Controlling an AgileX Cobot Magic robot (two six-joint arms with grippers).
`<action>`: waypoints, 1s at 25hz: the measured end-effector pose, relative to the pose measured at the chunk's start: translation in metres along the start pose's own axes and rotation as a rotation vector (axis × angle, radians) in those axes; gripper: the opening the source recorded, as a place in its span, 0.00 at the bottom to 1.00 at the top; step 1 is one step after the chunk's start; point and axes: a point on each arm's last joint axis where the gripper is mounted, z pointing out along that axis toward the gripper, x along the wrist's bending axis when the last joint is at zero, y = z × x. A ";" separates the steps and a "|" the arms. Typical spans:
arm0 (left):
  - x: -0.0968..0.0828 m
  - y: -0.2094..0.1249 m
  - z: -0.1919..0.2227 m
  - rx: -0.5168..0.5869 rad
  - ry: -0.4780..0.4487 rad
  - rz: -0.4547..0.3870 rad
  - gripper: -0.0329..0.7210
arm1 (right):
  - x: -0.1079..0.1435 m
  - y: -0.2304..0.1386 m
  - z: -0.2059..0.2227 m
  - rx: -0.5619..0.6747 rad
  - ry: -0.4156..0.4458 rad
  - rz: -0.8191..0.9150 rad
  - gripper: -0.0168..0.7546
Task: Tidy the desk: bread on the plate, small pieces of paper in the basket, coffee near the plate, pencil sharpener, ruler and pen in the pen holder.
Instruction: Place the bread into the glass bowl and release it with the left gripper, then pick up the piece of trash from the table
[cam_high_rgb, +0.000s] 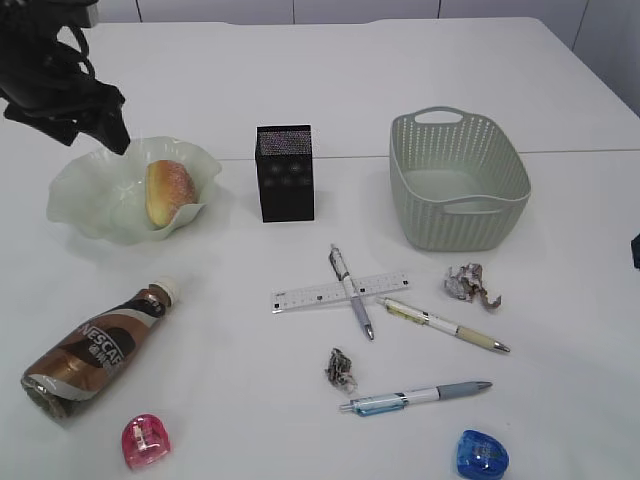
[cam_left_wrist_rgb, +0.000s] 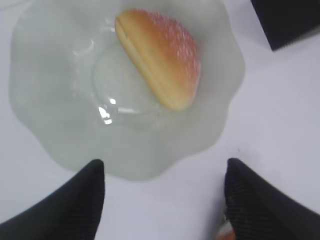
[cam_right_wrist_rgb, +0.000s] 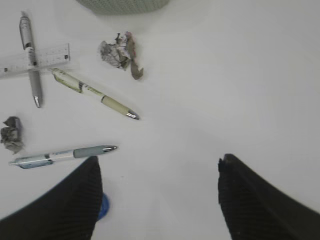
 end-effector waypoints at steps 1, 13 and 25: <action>-0.002 -0.004 -0.008 0.033 -0.007 0.003 0.76 | 0.001 0.000 0.000 0.000 0.015 0.014 0.71; -0.022 -0.063 -0.067 0.093 -0.078 -0.055 0.75 | 0.011 0.020 -0.021 -0.039 0.076 0.022 0.71; -0.041 -0.156 -0.121 0.014 -0.083 -0.099 0.75 | 0.044 0.036 0.029 0.134 0.039 -0.157 0.71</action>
